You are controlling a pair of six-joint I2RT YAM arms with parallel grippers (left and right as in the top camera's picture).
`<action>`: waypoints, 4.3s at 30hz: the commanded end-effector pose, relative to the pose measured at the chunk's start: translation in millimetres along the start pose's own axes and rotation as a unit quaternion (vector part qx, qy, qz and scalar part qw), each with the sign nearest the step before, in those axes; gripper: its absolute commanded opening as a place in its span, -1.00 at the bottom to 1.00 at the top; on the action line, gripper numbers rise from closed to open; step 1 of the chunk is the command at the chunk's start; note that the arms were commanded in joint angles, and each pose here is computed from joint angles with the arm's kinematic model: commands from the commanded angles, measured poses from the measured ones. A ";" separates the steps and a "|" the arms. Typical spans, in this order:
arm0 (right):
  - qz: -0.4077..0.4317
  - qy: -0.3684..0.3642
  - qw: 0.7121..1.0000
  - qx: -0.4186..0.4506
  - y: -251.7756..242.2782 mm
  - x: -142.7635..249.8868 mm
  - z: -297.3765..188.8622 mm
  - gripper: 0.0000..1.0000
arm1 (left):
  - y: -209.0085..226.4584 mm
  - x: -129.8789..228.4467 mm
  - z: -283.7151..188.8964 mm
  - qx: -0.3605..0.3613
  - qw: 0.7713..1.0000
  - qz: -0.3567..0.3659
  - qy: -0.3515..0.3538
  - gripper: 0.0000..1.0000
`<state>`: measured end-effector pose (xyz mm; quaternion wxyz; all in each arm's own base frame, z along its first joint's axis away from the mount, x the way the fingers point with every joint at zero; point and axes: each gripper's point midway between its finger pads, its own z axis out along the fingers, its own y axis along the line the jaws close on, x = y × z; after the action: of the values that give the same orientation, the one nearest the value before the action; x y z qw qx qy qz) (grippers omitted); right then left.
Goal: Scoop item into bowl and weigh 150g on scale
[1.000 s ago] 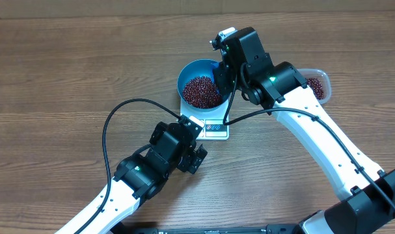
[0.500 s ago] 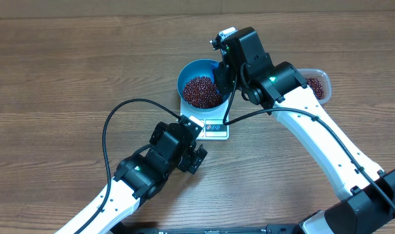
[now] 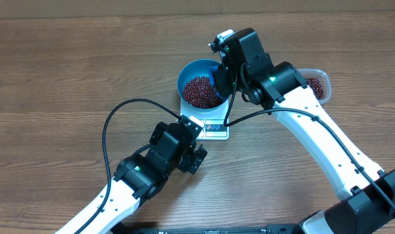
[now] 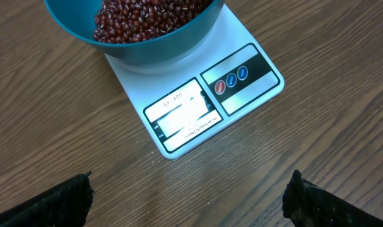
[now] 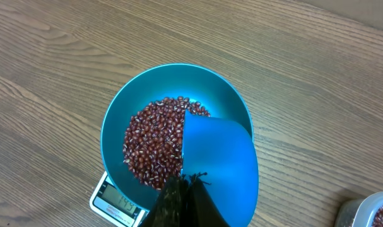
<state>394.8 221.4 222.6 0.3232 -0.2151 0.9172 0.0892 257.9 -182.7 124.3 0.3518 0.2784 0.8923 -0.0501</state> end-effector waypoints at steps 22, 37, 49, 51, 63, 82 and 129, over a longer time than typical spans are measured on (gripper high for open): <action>-0.005 -0.033 0.999 -0.002 -1.2 -17.9 -20.6 -0.92 | 4.0 3.1 0.5 -0.008 1.000 0.008 0.001 1.00; -0.045 -0.022 0.999 -0.018 4.3 -12.2 -20.4 -0.92 | 4.1 3.1 0.5 -0.009 1.000 0.008 0.001 0.99; -0.011 -0.021 1.000 -0.018 4.2 -12.2 -20.4 -0.92 | 4.1 3.1 0.5 -0.009 1.000 0.008 0.001 0.99; 0.037 -0.019 0.999 -0.028 7.2 -12.0 -20.5 -0.92 | 4.1 3.1 0.5 -0.009 1.000 0.008 0.001 0.99; 0.249 -0.017 0.966 -0.065 4.7 -18.1 -21.8 -0.92 | 4.1 3.1 0.5 -0.009 1.000 0.008 0.001 0.99; 0.384 -0.049 0.915 -0.115 -73.1 -35.1 -35.1 -0.92 | 4.1 3.1 0.5 -0.009 1.000 0.008 0.001 0.99; 0.110 0.051 0.954 0.275 -266.9 57.4 -77.6 -0.92 | 4.1 3.1 0.5 -0.009 1.000 0.008 0.001 0.99</action>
<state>430.5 -57.0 209.9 0.2842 0.0023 0.9554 -0.0808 257.9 -182.7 124.3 0.3518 0.2784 0.8923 -0.0501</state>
